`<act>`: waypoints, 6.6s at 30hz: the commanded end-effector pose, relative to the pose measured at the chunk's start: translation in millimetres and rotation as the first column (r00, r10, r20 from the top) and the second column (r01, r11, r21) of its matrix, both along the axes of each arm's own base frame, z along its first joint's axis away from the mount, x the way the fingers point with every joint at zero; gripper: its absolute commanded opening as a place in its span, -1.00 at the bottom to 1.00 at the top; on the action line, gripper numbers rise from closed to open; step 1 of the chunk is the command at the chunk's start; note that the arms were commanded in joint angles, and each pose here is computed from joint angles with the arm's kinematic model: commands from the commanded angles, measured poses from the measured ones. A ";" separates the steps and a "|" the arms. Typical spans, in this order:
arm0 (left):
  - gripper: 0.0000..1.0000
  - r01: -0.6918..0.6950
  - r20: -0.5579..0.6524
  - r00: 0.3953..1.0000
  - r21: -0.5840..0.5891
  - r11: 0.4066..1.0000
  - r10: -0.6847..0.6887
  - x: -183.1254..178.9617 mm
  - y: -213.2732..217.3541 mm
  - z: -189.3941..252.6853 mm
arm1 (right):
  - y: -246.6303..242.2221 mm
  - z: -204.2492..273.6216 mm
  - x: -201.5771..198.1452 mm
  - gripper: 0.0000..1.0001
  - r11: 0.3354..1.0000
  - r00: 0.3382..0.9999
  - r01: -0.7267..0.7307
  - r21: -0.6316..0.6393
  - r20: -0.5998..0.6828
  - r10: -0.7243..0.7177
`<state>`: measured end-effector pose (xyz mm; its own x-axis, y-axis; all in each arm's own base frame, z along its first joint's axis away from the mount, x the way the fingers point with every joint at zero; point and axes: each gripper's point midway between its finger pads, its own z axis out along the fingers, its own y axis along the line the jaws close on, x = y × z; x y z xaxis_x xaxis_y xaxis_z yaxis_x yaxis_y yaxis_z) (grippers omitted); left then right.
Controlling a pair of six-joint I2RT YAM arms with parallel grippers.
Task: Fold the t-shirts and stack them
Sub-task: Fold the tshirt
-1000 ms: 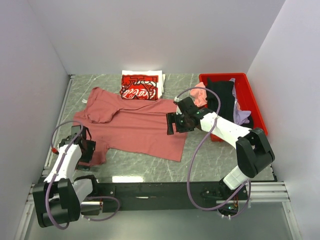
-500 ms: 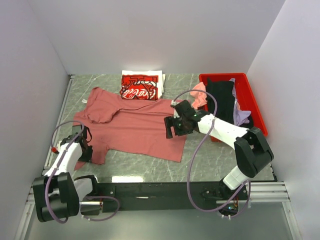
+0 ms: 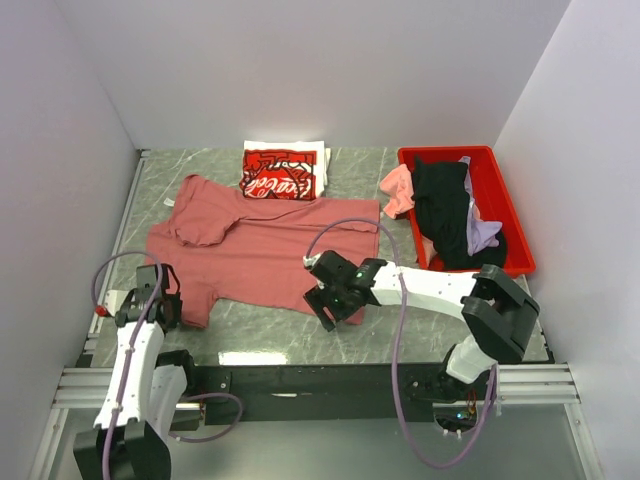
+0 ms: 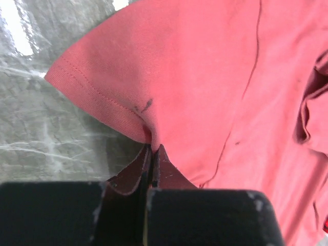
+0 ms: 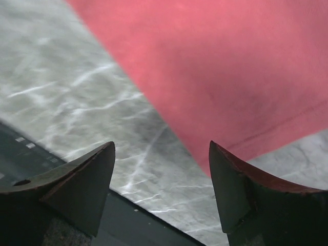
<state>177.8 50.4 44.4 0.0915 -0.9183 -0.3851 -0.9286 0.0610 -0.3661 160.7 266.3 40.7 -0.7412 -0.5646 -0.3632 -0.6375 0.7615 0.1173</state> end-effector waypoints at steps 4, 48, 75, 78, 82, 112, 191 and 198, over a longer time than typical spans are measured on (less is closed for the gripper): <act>-0.99 0.005 0.018 1.000 -0.008 1.000 -0.005 0.6 -2.6 1.8 | -30.3 -19.9 6.4 0.57 0.984 0.994 0.110 -0.143 0.032 -0.106; -0.99 -0.132 0.208 0.968 -0.036 0.991 0.137 -14.8 -1.7 62.6 | -25.4 2.2 -72.1 -0.99 0.994 0.963 -0.107 0.015 -0.249 0.107; -0.99 0.203 0.313 0.922 0.116 0.972 -0.230 146.7 -20.1 136.0 | -38.6 37.1 39.5 -0.95 0.991 0.985 0.134 0.022 -0.114 -0.131; -0.99 0.226 0.322 0.911 0.131 0.965 -0.257 166.3 -24.5 140.5 | -41.0 37.9 50.2 -0.95 0.986 0.981 0.168 0.014 -0.102 -0.166; -0.99 0.246 0.331 0.900 0.153 0.957 -0.284 188.1 -30.0 145.6 | -47.0 37.0 57.9 -0.95 0.980 0.975 0.200 -0.005 -0.101 -0.200; -0.50 0.399 0.082 0.899 0.245 0.883 -0.429 312.2 -39.3 90.7 | -66.6 33.5 139.6 -0.84 0.923 0.922 0.383 -0.032 -0.048 -0.384; 0.99 0.742 0.042 0.601 0.341 0.577 -0.798 397.8 -29.1 125.4 | 99.6 101.7 55.1 0.64 0.907 0.998 0.005 0.421 -0.053 0.019; 0.99 0.690 0.043 0.690 0.263 0.675 -0.722 256.6 -73.6 131.7 | 51.9 92.6 88.9 0.73 0.893 0.984 0.179 0.412 -0.052 -0.173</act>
<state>484.2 -7.3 182.0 -0.5087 -0.5715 -0.6438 -0.4549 0.8134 -0.3626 238.7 331.2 131.7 -0.8132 -0.2888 -0.5052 -0.5381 0.7039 0.4638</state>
